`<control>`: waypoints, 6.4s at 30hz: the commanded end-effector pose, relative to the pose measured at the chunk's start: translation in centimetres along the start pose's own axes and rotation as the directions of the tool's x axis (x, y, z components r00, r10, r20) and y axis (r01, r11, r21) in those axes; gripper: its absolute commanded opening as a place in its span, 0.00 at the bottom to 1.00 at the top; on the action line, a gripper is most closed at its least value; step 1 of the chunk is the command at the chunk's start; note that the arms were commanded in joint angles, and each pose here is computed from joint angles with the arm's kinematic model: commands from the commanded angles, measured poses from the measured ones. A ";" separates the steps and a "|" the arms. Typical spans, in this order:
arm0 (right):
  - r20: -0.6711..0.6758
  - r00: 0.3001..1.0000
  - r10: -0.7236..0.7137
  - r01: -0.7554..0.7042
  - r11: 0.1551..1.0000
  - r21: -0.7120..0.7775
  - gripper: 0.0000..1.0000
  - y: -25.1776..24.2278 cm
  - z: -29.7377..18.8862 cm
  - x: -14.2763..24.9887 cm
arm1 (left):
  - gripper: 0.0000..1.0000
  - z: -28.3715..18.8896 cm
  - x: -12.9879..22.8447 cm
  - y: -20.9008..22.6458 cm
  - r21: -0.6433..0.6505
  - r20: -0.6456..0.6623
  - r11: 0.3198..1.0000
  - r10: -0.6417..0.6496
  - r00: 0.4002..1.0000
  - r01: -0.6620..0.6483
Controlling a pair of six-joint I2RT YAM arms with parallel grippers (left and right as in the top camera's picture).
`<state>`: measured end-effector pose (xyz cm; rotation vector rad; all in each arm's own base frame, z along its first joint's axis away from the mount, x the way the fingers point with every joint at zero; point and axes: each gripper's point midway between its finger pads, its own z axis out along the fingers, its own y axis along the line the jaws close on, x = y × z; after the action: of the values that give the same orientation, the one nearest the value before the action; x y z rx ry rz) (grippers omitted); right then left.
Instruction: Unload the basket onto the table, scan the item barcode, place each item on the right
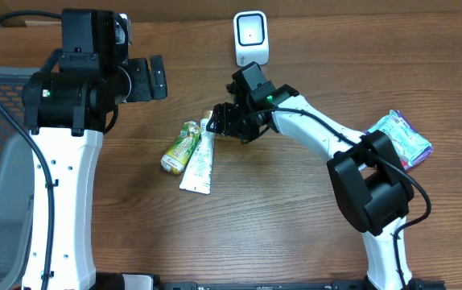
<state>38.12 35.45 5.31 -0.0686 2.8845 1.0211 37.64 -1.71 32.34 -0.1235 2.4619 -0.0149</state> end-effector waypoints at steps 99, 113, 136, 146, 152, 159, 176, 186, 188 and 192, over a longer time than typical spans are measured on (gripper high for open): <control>0.023 1.000 0.009 -0.002 0.951 -0.308 0.09 -5.6 -11.3 2.5 | 1.00 0.0 -0.4 0.3 -0.011 0.007 1.000 0.015 1.000 -0.015; 0.131 0.935 -0.329 0.353 0.895 -0.271 0.04 4.0 -25.0 1.5 | 1.00 0.0 -0.4 0.3 -0.011 0.007 1.000 0.015 1.000 -0.015; 0.308 0.888 -0.342 0.212 0.897 0.387 0.03 -0.6 -28.9 -4.7 | 0.99 0.0 -0.4 0.3 -0.011 0.007 1.000 0.015 1.000 -0.015; 0.385 0.715 -0.584 -0.022 0.531 0.847 0.04 -2.3 -32.3 -12.4 | 1.00 0.0 -0.4 0.3 -0.011 0.007 1.000 0.015 1.000 -0.015; 0.248 0.572 -0.782 -0.140 0.205 0.969 0.04 -1.1 -31.8 -18.9 | 0.99 0.0 -0.4 0.3 -0.011 0.007 1.000 0.015 1.000 -0.015; -0.174 0.536 -0.826 0.070 -0.162 0.984 0.04 -2.3 -26.8 -22.7 | 1.00 0.0 -0.4 0.3 -0.011 0.007 1.000 0.015 1.000 -0.015; -0.413 0.362 -0.836 0.233 -0.347 0.908 0.04 -4.6 -17.0 -26.5 | 1.00 0.0 -0.4 0.3 -0.011 0.007 1.000 0.015 1.000 -0.015; -0.439 0.372 -0.818 0.267 -0.358 0.895 0.04 -6.9 -14.5 -26.6 | 1.00 0.0 -0.4 0.3 -0.011 0.007 1.000 0.015 1.000 -0.015; -0.439 0.377 -0.815 0.265 -0.360 0.895 0.04 -7.0 -14.5 -26.6 | 0.99 0.0 -0.4 0.3 -0.011 0.007 1.000 0.015 1.000 -0.015; -0.430 0.396 -0.812 0.239 -0.361 0.902 0.04 -7.0 -15.1 -26.7 | 1.00 0.0 -0.4 0.3 -0.011 0.007 1.000 0.015 1.000 -0.015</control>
<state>63.71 21.79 11.97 -1.0831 1.7502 -1.1178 37.64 -1.71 32.34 -0.1235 2.4619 -0.0149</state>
